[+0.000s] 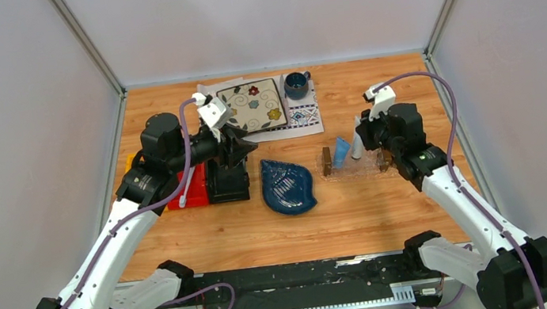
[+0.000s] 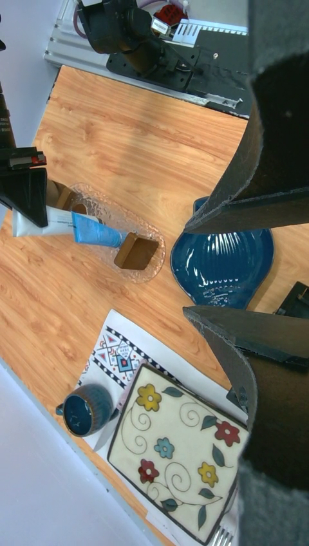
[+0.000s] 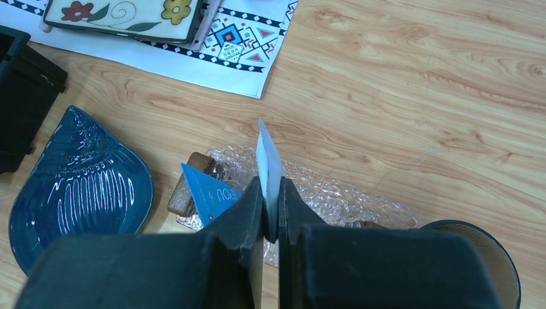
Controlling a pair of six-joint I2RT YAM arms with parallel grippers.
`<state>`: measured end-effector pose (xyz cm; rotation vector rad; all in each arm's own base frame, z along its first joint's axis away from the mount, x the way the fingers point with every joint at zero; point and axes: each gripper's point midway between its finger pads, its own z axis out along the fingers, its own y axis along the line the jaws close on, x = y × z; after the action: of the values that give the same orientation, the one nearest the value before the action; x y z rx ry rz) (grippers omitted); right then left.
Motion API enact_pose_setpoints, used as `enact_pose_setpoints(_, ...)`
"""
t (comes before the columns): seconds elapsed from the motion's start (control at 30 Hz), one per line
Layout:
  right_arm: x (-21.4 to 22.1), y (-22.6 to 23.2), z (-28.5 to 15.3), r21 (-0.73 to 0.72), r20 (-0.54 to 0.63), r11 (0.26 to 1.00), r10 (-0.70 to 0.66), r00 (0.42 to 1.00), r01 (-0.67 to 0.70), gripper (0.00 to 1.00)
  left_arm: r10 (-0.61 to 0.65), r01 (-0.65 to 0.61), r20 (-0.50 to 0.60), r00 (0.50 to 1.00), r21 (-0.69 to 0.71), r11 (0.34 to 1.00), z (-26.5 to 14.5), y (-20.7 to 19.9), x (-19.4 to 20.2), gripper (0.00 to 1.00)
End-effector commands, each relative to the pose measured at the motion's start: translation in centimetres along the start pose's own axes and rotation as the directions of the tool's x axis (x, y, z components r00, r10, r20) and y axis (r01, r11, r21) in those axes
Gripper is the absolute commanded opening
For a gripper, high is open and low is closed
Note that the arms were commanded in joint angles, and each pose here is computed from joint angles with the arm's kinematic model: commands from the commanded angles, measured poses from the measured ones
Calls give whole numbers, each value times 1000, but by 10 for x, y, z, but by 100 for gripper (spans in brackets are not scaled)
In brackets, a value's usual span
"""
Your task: Prepare toiletry sets of a toothbrush and toothpaste on the tray
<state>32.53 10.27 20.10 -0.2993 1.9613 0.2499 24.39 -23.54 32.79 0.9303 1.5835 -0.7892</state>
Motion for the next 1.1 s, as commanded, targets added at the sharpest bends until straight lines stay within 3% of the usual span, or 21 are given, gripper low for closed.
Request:
enact_pose_setpoints(0.0, -21, -5, 2, 21, 79, 1000, -14, 997, 13, 0, 14, -15, 36, 999, 8, 1000, -2, -2, -9, 53)
enact_pose_setpoints(1.07, -16, -2, 9, 4, 60, 1000, -4, 998, 3, 0, 15, -16, 36, 999, 18, 1000, -1, -2, -8, 53)
